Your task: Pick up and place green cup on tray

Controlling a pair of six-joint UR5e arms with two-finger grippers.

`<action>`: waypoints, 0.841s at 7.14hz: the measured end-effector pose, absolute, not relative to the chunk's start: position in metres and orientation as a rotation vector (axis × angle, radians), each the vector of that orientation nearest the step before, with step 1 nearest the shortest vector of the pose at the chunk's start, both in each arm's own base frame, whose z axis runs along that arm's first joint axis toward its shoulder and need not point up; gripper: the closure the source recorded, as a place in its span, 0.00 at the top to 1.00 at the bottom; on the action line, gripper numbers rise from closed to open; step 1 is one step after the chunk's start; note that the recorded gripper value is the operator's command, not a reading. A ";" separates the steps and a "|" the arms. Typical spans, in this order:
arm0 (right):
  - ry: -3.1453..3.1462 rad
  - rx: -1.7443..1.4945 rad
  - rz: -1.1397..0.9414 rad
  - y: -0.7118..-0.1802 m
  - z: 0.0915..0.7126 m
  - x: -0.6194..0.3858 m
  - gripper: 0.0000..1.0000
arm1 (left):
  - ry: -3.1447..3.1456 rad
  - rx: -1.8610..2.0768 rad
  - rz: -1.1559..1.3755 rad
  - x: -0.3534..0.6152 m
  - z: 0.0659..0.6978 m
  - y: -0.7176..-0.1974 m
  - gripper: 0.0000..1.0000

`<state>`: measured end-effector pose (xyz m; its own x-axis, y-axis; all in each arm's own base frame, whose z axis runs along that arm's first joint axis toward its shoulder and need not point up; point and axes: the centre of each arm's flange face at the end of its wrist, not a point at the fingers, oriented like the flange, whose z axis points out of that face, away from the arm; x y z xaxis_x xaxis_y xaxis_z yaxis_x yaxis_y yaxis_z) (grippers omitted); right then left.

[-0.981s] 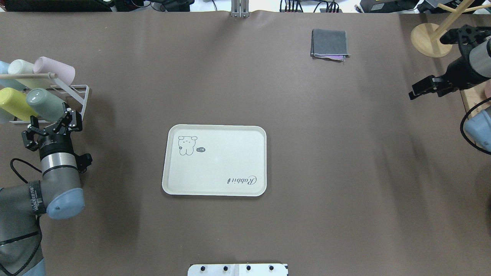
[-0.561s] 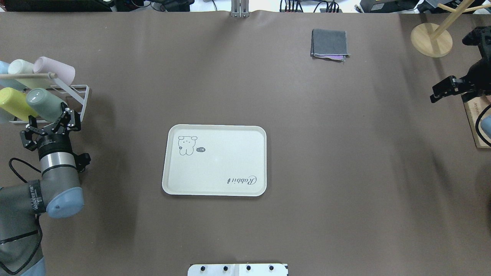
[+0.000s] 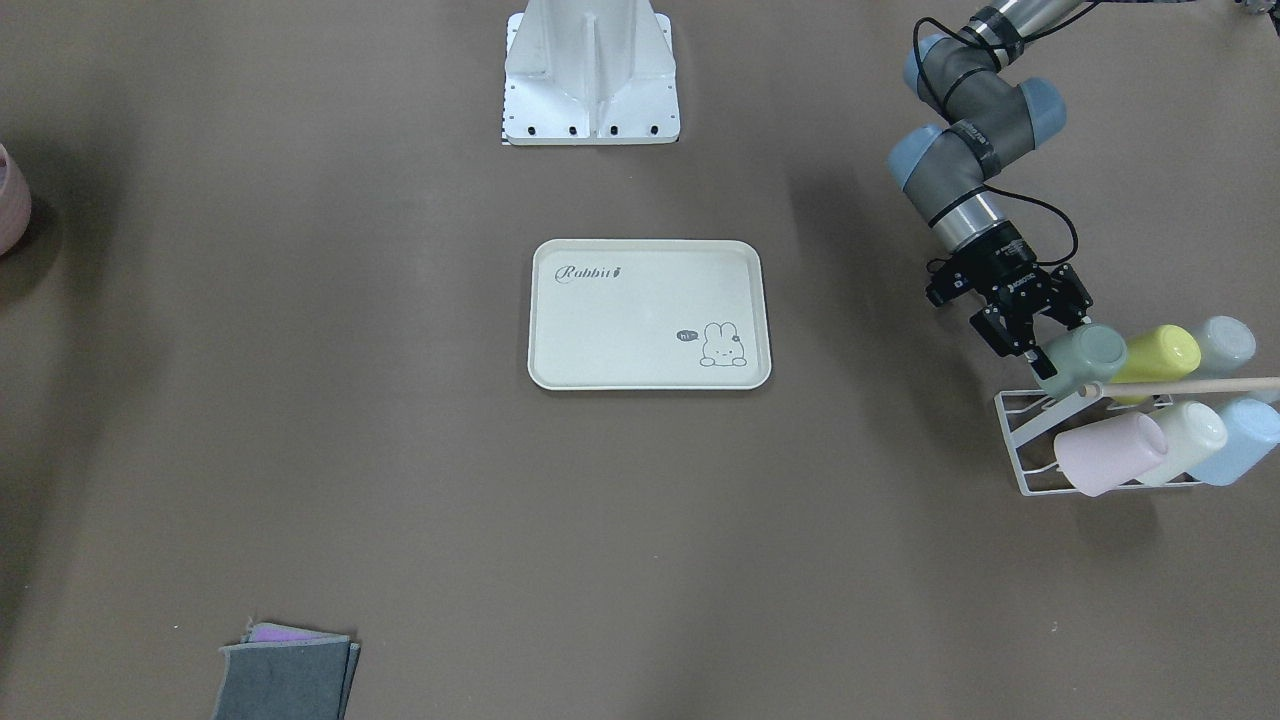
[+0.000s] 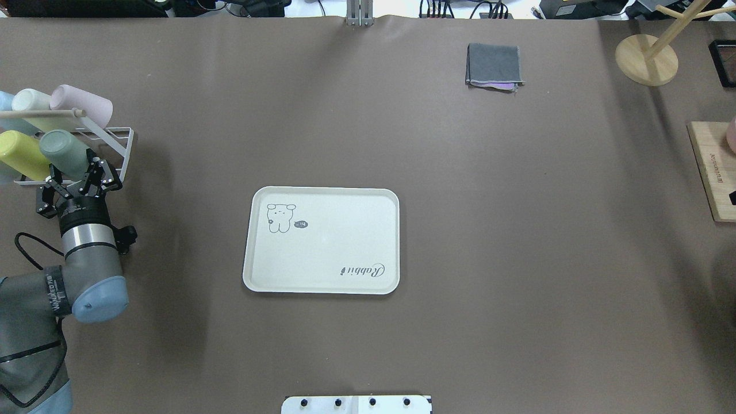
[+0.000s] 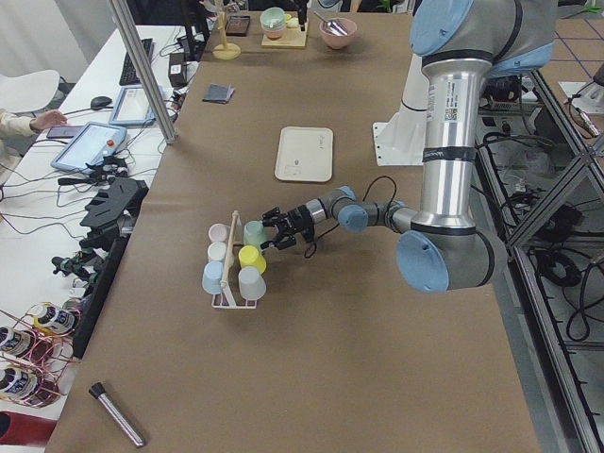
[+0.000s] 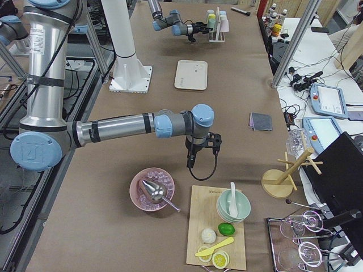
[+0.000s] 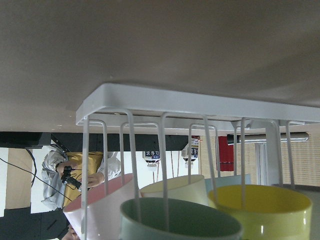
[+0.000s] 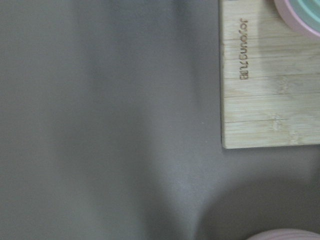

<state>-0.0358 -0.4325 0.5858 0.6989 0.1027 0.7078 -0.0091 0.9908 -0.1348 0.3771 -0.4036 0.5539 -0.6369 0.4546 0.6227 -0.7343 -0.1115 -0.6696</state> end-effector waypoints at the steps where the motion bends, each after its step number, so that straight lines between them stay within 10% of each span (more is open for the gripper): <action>1: -0.805 -0.124 0.079 -0.416 0.601 -0.012 1.00 | -1.348 0.342 1.863 0.374 0.547 -0.408 0.34; 6: -0.806 -0.102 0.167 -0.386 0.628 0.057 1.00 | -1.393 0.442 1.858 0.344 0.509 -0.414 0.29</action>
<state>0.0566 -0.3857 0.6278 0.6805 0.1873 0.7084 -0.1098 0.9819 -0.1541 0.3444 -0.4144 0.5093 -0.6528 0.3627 0.6651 -0.7401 -0.1181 -0.6621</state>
